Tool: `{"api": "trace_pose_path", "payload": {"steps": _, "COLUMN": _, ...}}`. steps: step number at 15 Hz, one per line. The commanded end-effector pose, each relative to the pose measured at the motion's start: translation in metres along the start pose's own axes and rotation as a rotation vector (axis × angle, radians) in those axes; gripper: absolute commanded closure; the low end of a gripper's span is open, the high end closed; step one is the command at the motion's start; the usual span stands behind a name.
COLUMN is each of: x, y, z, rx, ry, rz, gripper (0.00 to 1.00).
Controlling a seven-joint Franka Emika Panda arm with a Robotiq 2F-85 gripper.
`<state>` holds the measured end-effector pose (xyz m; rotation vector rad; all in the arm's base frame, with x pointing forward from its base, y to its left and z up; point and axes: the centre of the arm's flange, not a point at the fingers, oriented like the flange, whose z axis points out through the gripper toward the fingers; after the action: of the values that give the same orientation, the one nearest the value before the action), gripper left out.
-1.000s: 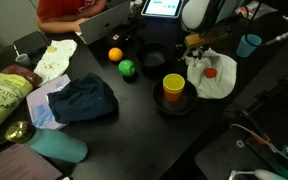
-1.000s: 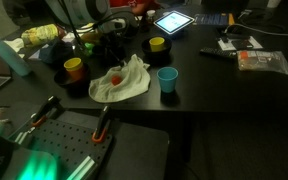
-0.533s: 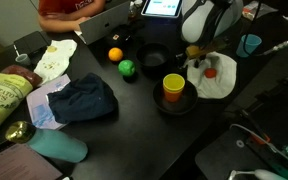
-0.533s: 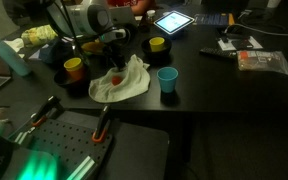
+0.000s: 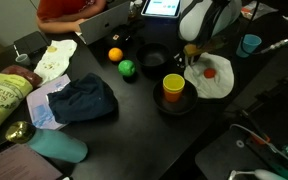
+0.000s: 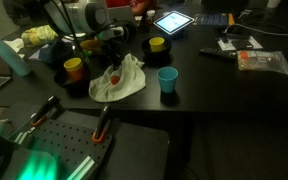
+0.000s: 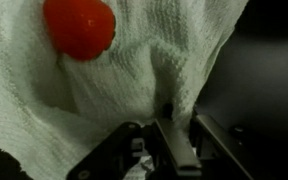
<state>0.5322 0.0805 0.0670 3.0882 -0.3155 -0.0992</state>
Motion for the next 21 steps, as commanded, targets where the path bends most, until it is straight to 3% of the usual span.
{"api": "trace_pose_path", "payload": {"steps": 1, "x": -0.004, "y": -0.027, "z": -0.009, "rx": 0.053, "ry": -0.003, "rz": -0.059, "gripper": 0.93}}
{"api": "trace_pose_path", "payload": {"steps": 2, "x": -0.005, "y": -0.036, "z": -0.014, "rx": 0.056, "ry": 0.010, "rz": -0.079, "gripper": 0.88}}
{"api": "trace_pose_path", "payload": {"steps": 5, "x": 0.000, "y": -0.050, "z": -0.039, "rx": 0.043, "ry": 0.059, "rz": -0.115, "gripper": 0.86}}
{"api": "trace_pose_path", "payload": {"steps": 10, "x": 0.009, "y": -0.034, "z": -0.087, "rx": -0.088, "ry": 0.100, "rz": -0.135, "gripper": 0.88}}
{"api": "trace_pose_path", "payload": {"steps": 16, "x": 0.005, "y": 0.008, "z": -0.135, "rx": -0.312, "ry": 0.007, "rz": -0.046, "gripper": 0.86}}
{"api": "trace_pose_path", "payload": {"steps": 21, "x": -0.021, "y": 0.041, "z": -0.126, "rx": -0.379, "ry": -0.178, "rz": 0.057, "gripper": 0.87}}
